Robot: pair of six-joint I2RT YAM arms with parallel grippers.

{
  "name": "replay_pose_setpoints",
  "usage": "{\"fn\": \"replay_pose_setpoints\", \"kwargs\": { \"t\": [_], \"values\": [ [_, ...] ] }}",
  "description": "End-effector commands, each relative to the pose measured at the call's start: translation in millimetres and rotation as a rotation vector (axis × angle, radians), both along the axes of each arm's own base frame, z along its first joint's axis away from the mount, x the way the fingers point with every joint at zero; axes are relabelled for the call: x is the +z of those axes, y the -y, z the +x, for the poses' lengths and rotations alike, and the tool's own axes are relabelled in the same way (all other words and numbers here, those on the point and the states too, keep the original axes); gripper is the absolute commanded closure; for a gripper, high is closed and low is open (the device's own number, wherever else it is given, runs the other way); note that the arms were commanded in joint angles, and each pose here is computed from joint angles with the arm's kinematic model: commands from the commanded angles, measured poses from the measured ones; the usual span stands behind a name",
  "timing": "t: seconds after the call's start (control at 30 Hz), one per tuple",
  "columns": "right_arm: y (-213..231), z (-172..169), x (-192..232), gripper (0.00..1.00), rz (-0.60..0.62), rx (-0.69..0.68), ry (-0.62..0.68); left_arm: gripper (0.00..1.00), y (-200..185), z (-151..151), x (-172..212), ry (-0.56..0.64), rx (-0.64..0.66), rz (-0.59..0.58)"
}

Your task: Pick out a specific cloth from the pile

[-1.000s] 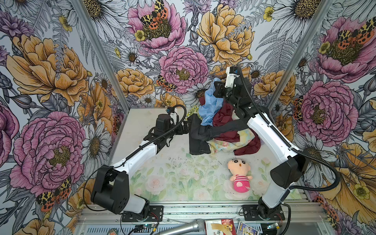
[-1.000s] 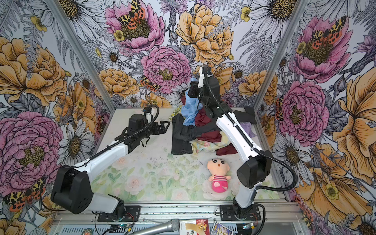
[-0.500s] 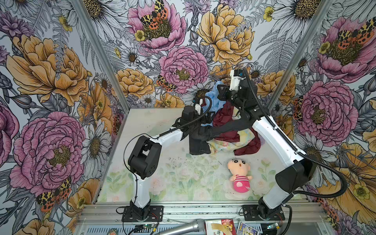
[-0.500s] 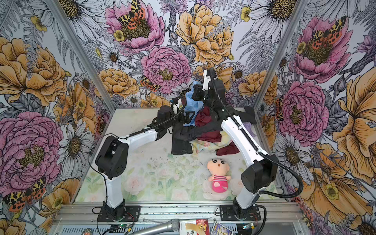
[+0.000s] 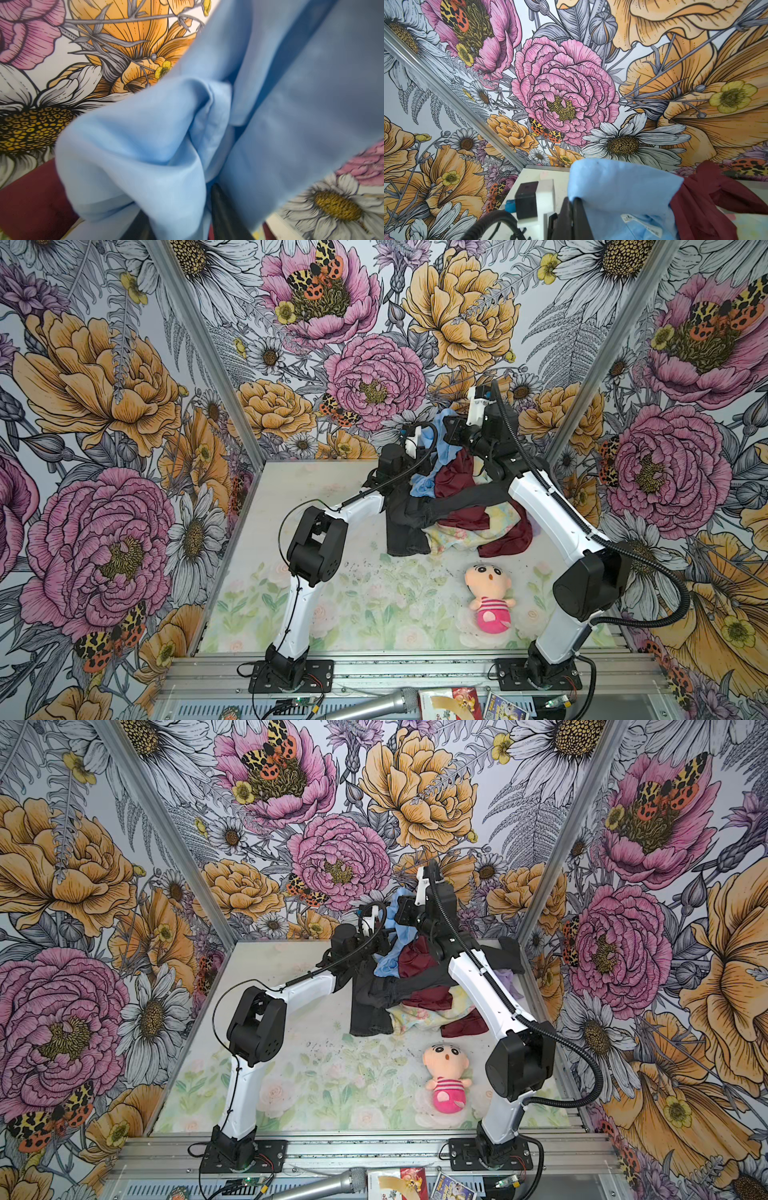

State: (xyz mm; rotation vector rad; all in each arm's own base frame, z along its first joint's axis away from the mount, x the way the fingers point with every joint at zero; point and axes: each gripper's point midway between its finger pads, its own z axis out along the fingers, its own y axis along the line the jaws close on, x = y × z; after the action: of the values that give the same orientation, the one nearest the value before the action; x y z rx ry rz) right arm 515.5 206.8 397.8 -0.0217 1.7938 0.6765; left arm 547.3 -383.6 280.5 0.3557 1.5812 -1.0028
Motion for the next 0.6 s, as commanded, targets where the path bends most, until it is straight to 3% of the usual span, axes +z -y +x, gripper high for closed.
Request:
{"fn": "replay_pose_setpoints", "kwargs": {
  "t": [0.0, 0.03, 0.47, 0.57],
  "values": [
    [4.3, 6.6, 3.1, 1.0, 0.012, -0.005, 0.025, 0.91, -1.5, 2.0, 24.2, 0.046, -0.045, -0.062],
    [6.8, 7.5, -3.8, 1.0, 0.007, -0.013, 0.012, 1.0, -2.8, 3.2, 26.1, 0.046, -0.044, -0.067],
    [42.8, -11.3, -96.2, 1.0, -0.017, -0.048, -0.084, 1.0, -10.6, -0.2, 77.6, 0.069, -0.051, -0.101],
    [46.2, -24.4, -121.1, 0.73, -0.05, -0.025, -0.098, 1.0, -5.8, -2.9, 96.1, 0.053, -0.066, -0.099]
  ]
}}
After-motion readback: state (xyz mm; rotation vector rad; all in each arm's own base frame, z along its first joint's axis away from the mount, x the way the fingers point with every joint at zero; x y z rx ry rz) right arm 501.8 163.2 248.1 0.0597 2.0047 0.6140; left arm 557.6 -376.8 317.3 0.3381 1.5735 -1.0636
